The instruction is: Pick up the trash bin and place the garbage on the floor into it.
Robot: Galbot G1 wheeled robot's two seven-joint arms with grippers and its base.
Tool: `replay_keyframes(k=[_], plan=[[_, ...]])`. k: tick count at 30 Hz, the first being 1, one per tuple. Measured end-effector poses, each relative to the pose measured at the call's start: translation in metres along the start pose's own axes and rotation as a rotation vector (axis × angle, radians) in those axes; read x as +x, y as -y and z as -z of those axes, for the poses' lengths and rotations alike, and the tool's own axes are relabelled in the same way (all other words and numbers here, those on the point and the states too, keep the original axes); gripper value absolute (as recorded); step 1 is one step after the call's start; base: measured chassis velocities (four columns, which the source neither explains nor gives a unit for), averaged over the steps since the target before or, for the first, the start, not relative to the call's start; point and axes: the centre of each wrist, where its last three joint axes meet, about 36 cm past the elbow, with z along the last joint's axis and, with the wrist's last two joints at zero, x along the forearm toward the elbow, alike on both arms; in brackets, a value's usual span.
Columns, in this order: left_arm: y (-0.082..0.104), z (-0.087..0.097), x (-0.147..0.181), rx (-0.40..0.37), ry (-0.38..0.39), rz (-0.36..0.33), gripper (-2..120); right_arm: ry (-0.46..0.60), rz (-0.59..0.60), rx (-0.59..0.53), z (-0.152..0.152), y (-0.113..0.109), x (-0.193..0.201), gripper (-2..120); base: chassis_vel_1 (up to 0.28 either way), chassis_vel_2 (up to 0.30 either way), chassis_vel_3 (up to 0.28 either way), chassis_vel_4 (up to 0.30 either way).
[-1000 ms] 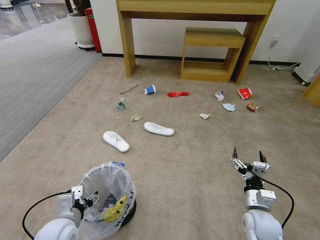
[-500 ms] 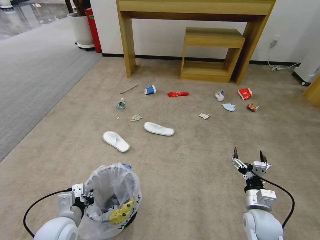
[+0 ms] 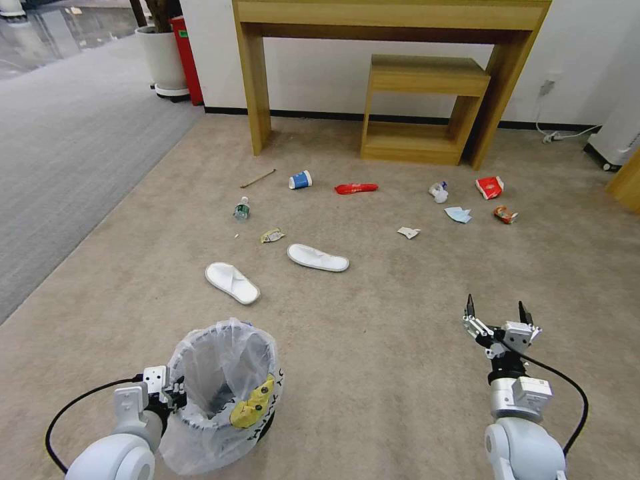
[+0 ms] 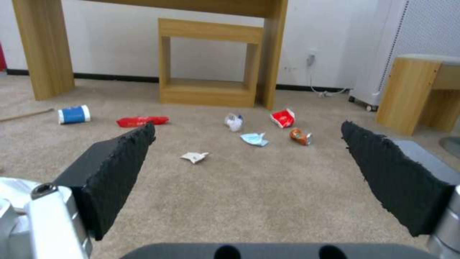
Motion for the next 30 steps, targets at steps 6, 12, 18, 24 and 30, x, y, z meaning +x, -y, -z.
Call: replay_keyframes(k=[6,12,18,24,30], plan=[[0.0,0.011,0.007,0.034,0.04,-0.009,3,0.0,0.002,0.007,0.002,0.002,0.002,100,0.0,0.0,0.0,0.0],[-0.004,0.02,0.017,0.052,0.06,-0.013,2,-0.003,0.002,0.015,0.003,0.005,0.005,100,0.0,0.0,0.0,0.0],[-0.01,0.03,0.028,0.054,0.077,-0.011,1,-0.008,0.004,0.017,0.003,0.006,0.009,100,0.0,0.0,0.0,0.0],[-0.013,0.036,0.034,0.064,0.086,-0.015,1,-0.019,0.007,0.01,0.007,0.006,0.011,100,0.0,0.0,0.0,0.0],[-0.014,0.042,0.036,0.095,0.094,-0.027,1,-0.027,0.004,0.009,0.008,0.008,0.011,100,0.0,0.0,0.0,0.0]])
